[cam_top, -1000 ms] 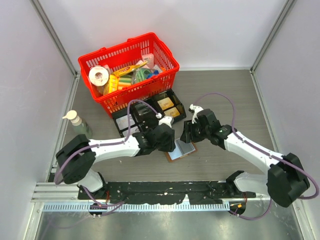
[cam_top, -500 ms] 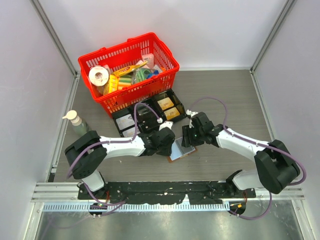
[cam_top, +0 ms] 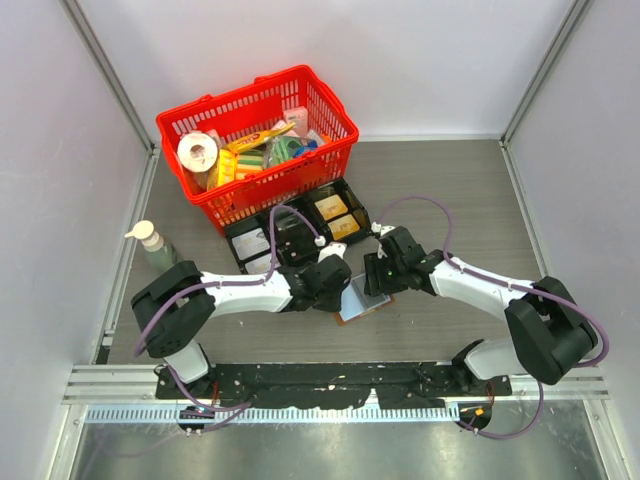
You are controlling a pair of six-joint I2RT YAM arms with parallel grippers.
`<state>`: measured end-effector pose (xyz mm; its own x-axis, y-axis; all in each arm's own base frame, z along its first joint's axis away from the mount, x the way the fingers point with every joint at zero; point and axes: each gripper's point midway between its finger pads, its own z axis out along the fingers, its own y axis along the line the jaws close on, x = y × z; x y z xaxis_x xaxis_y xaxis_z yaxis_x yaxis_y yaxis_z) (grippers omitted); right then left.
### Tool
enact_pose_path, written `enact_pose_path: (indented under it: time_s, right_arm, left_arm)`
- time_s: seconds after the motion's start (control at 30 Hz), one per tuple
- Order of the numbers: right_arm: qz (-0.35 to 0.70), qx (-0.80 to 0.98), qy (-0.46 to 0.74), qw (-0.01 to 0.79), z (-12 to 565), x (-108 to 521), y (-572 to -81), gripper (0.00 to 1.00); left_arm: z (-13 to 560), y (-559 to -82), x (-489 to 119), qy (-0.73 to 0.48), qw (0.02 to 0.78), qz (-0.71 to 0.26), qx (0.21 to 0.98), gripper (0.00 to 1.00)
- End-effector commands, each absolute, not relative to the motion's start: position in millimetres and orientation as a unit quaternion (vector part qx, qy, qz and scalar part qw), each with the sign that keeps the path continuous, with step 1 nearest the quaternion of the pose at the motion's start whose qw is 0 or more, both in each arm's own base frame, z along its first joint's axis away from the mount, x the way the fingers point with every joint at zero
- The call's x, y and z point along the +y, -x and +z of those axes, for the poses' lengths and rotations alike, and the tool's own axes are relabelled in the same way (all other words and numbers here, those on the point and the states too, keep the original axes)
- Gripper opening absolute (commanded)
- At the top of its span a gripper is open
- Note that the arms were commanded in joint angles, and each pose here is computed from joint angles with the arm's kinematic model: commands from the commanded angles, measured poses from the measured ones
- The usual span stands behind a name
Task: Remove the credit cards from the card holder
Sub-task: Remove the credit card from the card holder.
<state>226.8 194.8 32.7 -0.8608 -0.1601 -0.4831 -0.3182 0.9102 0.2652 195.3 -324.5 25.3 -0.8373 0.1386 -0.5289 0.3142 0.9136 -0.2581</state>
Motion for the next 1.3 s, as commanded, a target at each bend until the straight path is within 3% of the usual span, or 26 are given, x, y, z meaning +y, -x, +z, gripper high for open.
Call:
enact_pose_path:
  time_s: [0.0,0.6,0.93,1.27]
  right_arm:
    - [0.177,0.948,0.134,0.227,27,200,-225,0.54]
    - [0.276,0.921,0.156,0.225,62,231,-215,0.41]
    - [0.358,0.889,0.174,0.227,99,252,-202,0.39]
    - [0.403,0.875,0.19,0.188,91,276,-178,0.39]
  left_arm:
    - [13,-189,-319,-0.127,0.24,-0.147,0.951,0.27]
    - [12,-188,-324,-0.129,0.235,-0.155,0.951,0.24]
    - [19,-190,-326,-0.105,0.251,-0.179,0.946,0.22]
    - [49,-197,-315,-0.023,0.308,-0.231,0.923,0.29]
